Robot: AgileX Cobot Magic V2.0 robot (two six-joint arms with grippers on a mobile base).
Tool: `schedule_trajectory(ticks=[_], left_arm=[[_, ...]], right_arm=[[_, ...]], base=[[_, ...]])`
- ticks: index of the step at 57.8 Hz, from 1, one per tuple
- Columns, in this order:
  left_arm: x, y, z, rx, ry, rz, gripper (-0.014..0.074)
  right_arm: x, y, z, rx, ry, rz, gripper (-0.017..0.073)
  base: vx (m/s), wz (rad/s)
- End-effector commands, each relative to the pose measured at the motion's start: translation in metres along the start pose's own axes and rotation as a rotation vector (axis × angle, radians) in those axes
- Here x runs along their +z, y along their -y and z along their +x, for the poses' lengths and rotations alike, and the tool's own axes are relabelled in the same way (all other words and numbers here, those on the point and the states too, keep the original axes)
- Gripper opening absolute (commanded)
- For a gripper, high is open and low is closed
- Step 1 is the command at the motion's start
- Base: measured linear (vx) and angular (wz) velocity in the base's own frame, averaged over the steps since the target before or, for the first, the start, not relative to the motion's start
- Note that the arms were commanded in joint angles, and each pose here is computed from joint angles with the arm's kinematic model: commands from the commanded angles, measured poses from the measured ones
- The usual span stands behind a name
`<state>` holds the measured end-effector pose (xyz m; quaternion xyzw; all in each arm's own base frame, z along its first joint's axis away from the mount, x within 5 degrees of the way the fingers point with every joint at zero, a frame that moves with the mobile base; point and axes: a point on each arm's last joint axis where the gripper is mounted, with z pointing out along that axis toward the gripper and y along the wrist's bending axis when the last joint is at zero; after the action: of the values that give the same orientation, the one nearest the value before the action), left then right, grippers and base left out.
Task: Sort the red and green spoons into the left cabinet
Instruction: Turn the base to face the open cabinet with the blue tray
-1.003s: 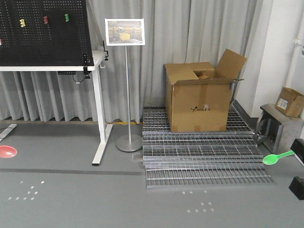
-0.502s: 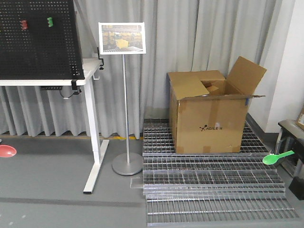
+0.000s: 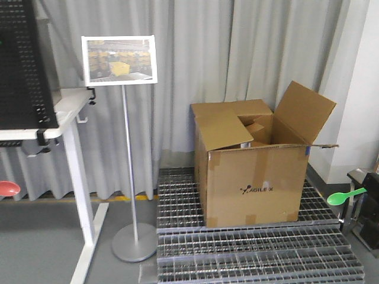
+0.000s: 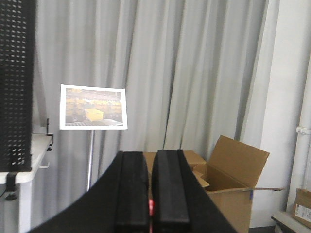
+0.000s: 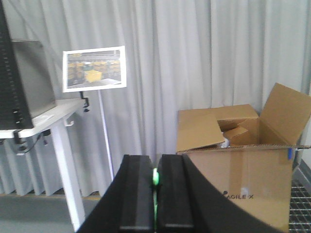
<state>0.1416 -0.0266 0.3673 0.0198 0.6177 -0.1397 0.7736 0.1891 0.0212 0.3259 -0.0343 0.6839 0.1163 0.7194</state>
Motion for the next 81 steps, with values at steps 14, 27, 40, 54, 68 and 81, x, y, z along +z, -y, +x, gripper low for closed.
schedule_trajectory(ticks=[14,27,40,54,68,81], left_arm=[[0.0007,0.0048,-0.0185,-0.012,0.104,0.036,-0.0006],[0.0007,0.0048,-0.0185,-0.012,0.104,0.036,-0.0006],[0.0007,0.0048,-0.0185,-0.012,0.104,0.036,-0.0006],[0.0007,0.0048,-0.0185,-0.012,0.104,0.036,-0.0006],[0.0007,0.0048,-0.0185,-0.012,0.104,0.036,-0.0006],[0.0007,0.0048,-0.0185,-0.012,0.104,0.036,-0.0006]], right_arm=[[-0.0005,-0.0052,-0.0188,-0.001,0.105,-0.044,-0.0001],[-0.0005,-0.0052,-0.0187,0.0,0.104,-0.044,-0.0001],[-0.0005,-0.0052,-0.0187,0.0,0.104,-0.044,-0.0001],[-0.0005,-0.0052,-0.0188,-0.001,0.105,-0.044,-0.0001],[-0.0005,-0.0052,-0.0187,0.0,0.104,-0.044,-0.0001],[-0.0005,-0.0052,-0.0187,0.0,0.104,-0.044,-0.0001]], base=[[0.48,-0.23],[0.38,-0.34],[0.29,-0.52],[0.21,-0.74],[0.18,-0.71],[0.17,-0.66]])
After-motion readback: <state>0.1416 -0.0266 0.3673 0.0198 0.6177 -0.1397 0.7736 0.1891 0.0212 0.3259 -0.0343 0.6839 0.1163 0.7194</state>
